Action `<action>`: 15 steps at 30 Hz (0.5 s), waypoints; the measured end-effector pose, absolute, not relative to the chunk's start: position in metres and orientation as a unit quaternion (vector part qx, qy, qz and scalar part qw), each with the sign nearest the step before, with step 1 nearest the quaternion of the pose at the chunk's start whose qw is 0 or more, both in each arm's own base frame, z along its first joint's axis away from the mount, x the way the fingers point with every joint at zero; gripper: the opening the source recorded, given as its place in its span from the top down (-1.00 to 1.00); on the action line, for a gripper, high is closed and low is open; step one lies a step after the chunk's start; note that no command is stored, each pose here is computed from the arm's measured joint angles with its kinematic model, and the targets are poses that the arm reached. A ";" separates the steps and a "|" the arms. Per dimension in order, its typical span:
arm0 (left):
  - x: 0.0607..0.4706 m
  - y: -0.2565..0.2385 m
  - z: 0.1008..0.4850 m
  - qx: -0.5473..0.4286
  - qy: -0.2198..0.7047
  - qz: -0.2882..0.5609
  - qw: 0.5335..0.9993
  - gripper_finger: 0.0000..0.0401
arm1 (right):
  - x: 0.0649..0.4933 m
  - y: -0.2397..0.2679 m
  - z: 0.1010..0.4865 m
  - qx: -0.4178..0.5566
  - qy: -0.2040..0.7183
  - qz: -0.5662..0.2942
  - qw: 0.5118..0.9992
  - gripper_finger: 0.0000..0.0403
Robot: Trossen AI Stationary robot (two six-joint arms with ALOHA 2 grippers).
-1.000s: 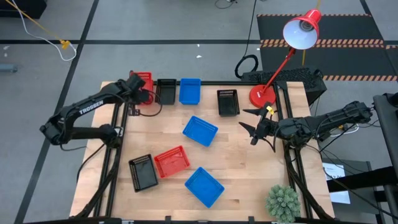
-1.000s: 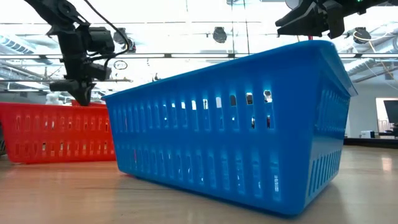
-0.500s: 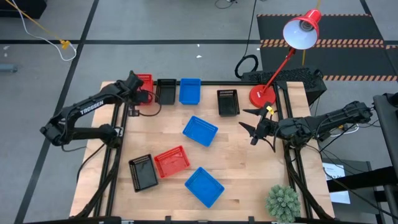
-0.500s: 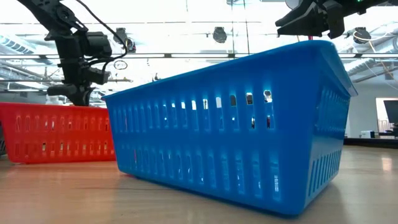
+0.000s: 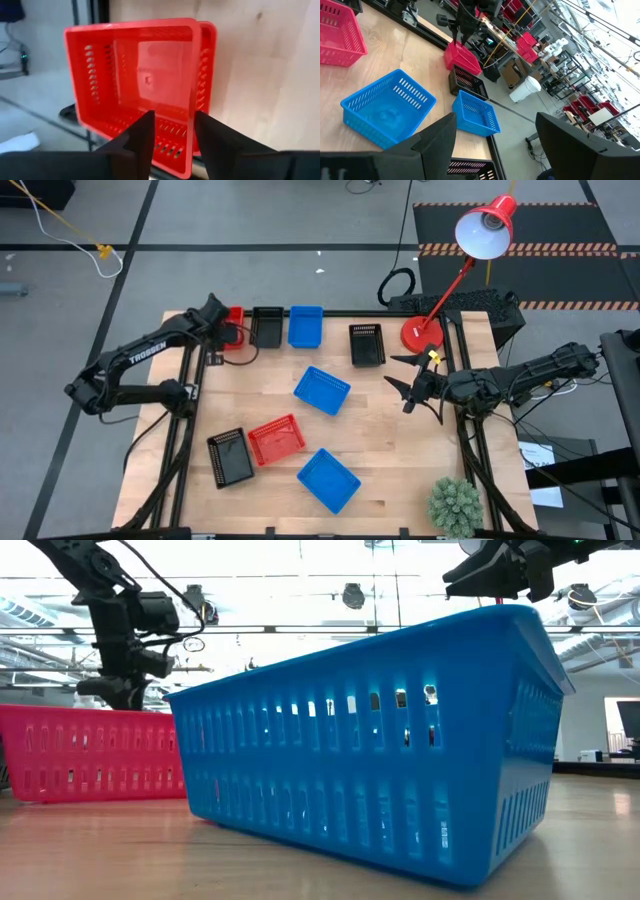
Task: Stack baskets by color
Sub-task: Stack the right red bin on top of the top red bin
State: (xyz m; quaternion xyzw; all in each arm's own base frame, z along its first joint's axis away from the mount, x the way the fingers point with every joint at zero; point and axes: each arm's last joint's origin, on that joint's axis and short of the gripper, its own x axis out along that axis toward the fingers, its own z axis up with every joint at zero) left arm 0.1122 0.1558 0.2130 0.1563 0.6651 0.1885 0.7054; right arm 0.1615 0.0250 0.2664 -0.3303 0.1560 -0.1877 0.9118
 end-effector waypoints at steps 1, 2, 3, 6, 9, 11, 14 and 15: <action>0.113 0.155 0.214 0.161 0.667 0.192 0.701 0.25 | 0.162 0.025 0.266 -0.330 0.156 -0.188 0.912 -0.32; 0.114 0.153 0.215 0.164 0.667 0.195 0.700 0.24 | 0.162 0.025 0.266 -0.330 0.156 -0.188 0.912 -0.32; 0.115 0.150 0.216 0.166 0.664 0.194 0.703 0.23 | 0.162 0.025 0.266 -0.330 0.156 -0.188 0.912 -0.32; 0.120 0.140 0.220 0.172 0.655 0.188 0.711 0.27 | 0.162 0.025 0.266 -0.325 0.155 -0.188 0.914 -0.32; 0.123 0.131 0.222 0.166 0.646 0.190 0.720 0.40 | 0.162 0.025 0.266 -0.325 0.155 -0.188 0.914 -0.32; 0.127 0.126 0.221 0.141 0.637 0.189 0.734 0.52 | 0.162 0.025 0.266 -0.325 0.155 -0.188 0.914 -0.32; 0.129 0.123 0.216 0.115 0.642 0.172 0.738 0.70 | 0.162 0.025 0.266 -0.325 0.155 -0.189 0.914 -0.32; 0.131 0.124 0.214 0.109 0.645 0.171 0.737 0.76 | 0.162 0.025 0.266 -0.325 0.155 -0.188 0.914 -0.32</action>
